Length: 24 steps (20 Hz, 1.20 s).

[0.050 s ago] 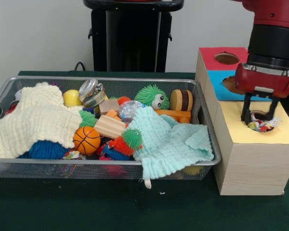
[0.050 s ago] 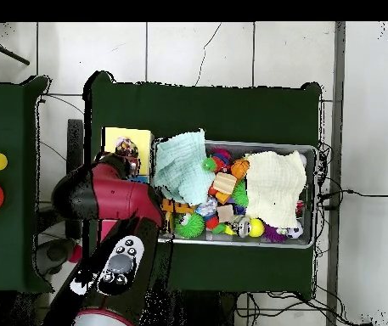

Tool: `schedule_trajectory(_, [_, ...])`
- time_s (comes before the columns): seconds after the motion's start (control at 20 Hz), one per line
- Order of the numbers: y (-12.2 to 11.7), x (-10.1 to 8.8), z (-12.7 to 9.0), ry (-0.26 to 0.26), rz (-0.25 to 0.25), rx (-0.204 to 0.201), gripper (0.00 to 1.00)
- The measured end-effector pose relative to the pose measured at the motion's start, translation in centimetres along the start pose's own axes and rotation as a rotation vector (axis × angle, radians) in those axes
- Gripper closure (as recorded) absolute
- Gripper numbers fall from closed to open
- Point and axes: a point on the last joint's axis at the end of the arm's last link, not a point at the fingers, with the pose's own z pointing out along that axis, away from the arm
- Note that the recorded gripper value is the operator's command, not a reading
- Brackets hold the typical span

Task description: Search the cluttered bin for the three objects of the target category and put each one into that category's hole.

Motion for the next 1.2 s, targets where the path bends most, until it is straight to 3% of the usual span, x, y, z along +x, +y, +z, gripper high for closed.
schedule_trajectory(0.85, [0.01, -0.04, -0.06, 0.002, -0.001, 0.001, 0.00])
schedule_trajectory(1.2, [0.01, -0.72, -0.88, 0.060, 0.003, 0.002, 0.00])
